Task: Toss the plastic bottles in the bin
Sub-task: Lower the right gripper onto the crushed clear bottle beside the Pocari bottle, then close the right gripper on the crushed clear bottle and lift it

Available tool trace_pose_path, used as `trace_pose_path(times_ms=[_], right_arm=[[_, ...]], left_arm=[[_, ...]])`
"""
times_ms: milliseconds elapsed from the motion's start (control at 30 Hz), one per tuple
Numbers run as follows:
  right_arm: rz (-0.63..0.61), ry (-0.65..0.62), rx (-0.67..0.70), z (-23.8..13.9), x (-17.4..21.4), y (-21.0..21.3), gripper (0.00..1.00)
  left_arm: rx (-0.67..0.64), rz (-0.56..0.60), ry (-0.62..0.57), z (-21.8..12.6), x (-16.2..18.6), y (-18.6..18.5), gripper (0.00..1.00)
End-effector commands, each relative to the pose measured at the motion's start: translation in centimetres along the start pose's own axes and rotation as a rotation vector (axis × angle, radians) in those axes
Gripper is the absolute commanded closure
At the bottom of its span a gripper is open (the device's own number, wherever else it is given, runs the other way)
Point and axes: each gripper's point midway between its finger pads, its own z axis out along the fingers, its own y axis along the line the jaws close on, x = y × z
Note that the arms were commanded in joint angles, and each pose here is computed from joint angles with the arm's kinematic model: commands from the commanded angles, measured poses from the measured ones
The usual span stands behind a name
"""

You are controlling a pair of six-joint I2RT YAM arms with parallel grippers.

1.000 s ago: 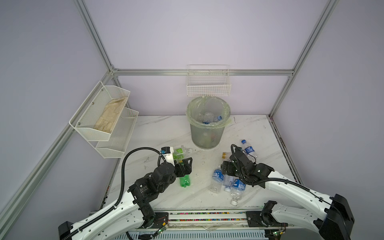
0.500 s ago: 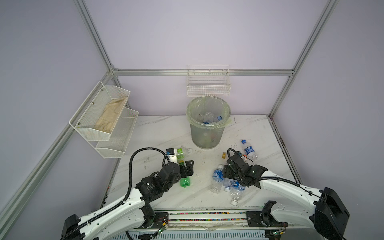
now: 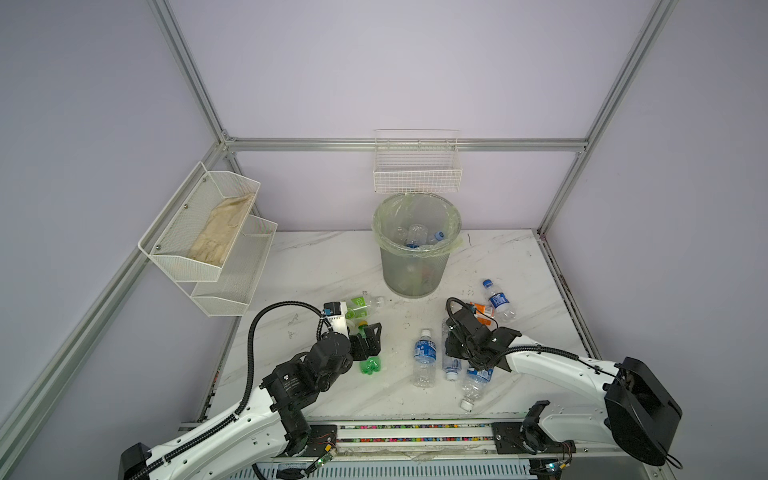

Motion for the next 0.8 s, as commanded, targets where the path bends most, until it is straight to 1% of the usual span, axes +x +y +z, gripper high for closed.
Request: trace_pose_path(times_ms=[0,233,367,467,633,767], right_arm=[[0.015,-0.02,-0.011,-0.2,-0.9,0.8,0.58],[0.006,-0.006,0.008,0.4,-0.7,0.7,0.58],[0.009,-0.018,0.001,-0.1,-1.2,1.0,0.64],[0.009,-0.054,-0.029,-1.1,-2.3,1.8,0.68],[0.004,-0.136,-0.124,-3.8,-4.4,3.7,0.71],[0.014,-0.208,-0.138,-6.0,-6.0,3.7,0.73]], left_arm=[[-0.027,0.033,-0.025,0.0,0.3,1.1,0.0],[-0.037,0.044,-0.034,0.0,0.1,1.3,0.0],[-0.039,0.051,-0.033,0.2,0.2,1.2,0.0],[-0.039,0.059,-0.036,0.4,0.0,1.0,0.0],[-0.041,0.074,-0.033,0.6,-0.2,0.7,0.0],[-0.039,0.078,-0.033,0.6,-0.3,0.5,0.0]])
